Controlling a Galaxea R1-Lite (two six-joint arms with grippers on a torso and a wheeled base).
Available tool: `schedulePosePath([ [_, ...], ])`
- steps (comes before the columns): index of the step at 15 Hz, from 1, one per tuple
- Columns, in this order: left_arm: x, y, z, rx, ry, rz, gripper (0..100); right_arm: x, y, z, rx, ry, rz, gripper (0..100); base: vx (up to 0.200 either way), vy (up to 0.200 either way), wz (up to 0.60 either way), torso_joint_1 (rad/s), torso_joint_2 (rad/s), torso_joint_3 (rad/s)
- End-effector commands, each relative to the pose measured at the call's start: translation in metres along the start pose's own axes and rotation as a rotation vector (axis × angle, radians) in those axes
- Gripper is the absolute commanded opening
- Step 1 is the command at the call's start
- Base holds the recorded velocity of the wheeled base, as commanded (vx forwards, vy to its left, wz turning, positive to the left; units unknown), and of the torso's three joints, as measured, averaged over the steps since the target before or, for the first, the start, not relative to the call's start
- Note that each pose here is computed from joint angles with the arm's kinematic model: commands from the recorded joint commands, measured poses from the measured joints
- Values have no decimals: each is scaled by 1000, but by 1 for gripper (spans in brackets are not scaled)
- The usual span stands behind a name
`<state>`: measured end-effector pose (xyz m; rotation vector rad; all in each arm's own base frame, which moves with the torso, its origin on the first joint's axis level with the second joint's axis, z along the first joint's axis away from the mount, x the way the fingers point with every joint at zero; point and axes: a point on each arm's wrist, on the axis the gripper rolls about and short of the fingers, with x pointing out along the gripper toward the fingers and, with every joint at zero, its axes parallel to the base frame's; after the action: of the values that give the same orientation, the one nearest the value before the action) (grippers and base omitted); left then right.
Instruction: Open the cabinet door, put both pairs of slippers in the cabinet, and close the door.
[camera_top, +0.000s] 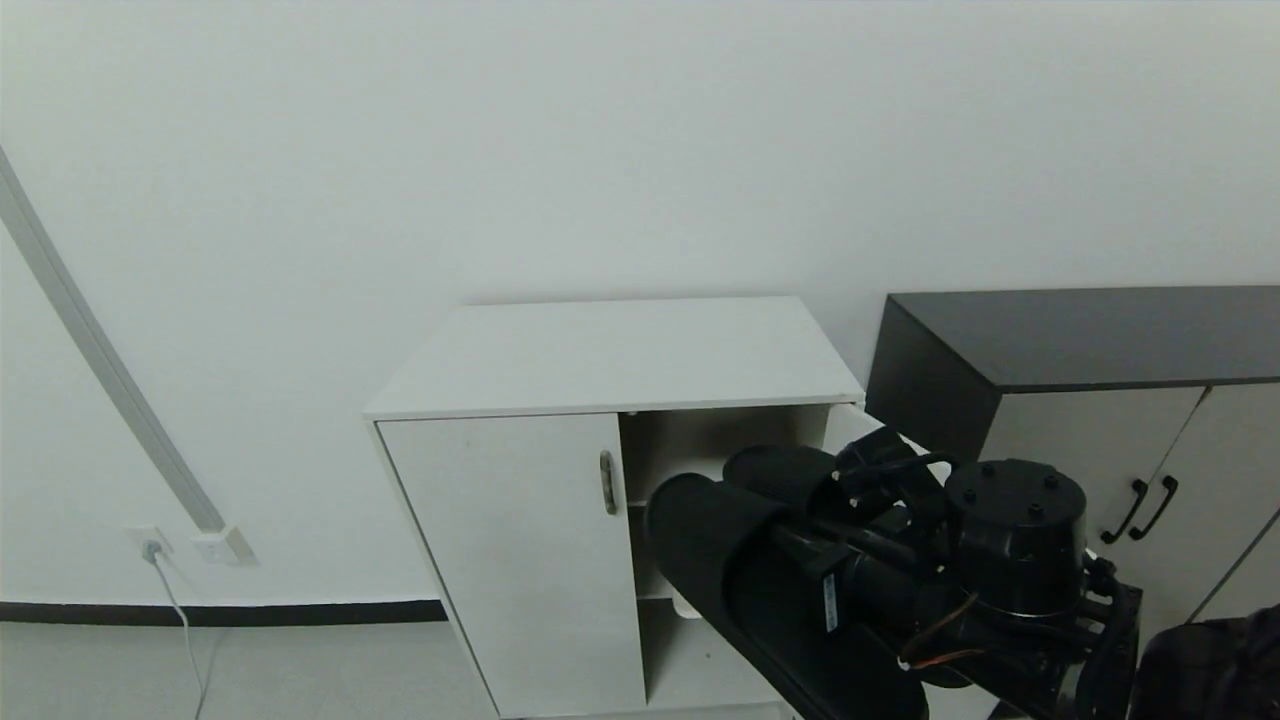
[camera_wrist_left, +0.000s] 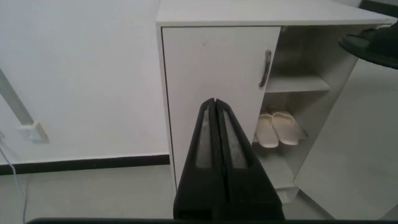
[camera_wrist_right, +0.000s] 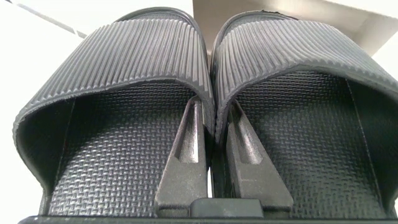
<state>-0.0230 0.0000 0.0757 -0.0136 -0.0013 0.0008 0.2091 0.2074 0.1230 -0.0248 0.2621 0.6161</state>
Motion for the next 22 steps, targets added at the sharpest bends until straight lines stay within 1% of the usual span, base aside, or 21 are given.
schedulePosePath([
  [1,0,0,0,-5,1,1,0,0,1,-1,-2,3,4,0,0,0,0,-222,544,315],
  [12,0,0,0,-8,1,2,0,-1,1,-2,-4,5,5,0,0,0,0,-191,514,322],
  [18,0,0,0,-8,1,2,0,-1,3,-3,-5,3,8,0,0,0,0,-136,472,338],
  [22,0,0,0,-8,1,2,0,-2,2,-4,-6,8,8,0,0,0,0,-77,439,369],
])
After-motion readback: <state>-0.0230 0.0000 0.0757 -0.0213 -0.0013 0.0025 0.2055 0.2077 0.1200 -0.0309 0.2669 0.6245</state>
